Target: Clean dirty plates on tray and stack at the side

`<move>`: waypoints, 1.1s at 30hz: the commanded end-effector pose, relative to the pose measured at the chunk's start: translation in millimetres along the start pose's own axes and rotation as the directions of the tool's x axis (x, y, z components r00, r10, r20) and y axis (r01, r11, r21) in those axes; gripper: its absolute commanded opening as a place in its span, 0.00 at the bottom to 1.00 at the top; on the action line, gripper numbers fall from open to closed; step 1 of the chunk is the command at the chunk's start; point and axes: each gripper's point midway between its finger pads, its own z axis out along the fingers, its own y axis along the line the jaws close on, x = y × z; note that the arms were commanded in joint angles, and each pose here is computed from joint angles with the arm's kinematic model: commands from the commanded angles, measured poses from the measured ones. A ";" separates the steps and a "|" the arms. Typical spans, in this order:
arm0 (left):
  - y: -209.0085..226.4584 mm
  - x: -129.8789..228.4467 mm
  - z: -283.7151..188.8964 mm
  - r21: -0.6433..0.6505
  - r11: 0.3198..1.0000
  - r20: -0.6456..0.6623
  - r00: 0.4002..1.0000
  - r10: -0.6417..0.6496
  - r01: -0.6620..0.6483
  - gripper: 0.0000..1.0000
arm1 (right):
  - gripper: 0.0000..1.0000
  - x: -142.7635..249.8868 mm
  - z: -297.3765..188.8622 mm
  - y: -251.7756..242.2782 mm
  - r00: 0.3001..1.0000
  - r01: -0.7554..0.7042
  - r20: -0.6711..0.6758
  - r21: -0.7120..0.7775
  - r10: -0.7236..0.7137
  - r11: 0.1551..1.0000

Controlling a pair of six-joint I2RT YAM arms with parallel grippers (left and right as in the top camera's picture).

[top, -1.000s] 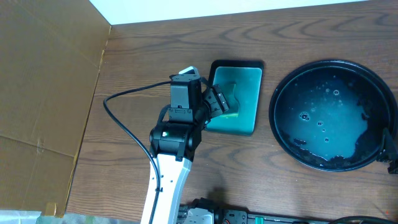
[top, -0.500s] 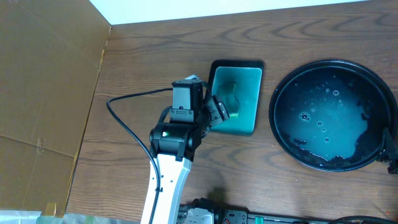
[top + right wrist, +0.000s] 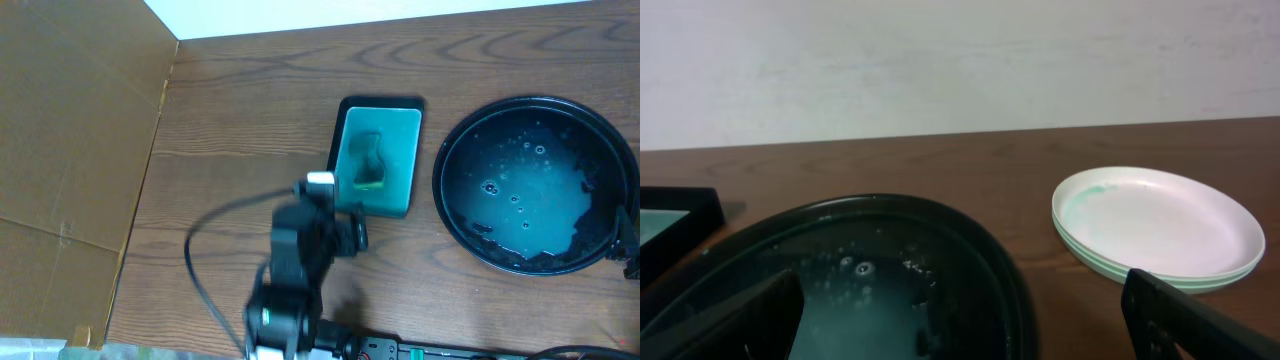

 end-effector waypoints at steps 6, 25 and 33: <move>-15.4 13.3 -6.1 0.046 0.978 0.344 0.922 0.177 -0.204 0.82 | 0.99 0.7 -0.3 1.9 1.000 0.010 -0.001 -0.008 -0.010 1.000; 9.4 9.9 24.9 -0.023 1.000 0.582 0.813 0.030 -0.021 0.82 | 0.99 0.7 -0.3 1.9 1.000 0.010 -0.001 -0.008 -0.010 1.000; 19.9 21.6 34.5 0.001 0.995 0.550 0.831 -0.082 0.098 0.83 | 0.99 0.7 -0.3 1.9 1.000 0.010 -0.001 -0.008 -0.010 1.000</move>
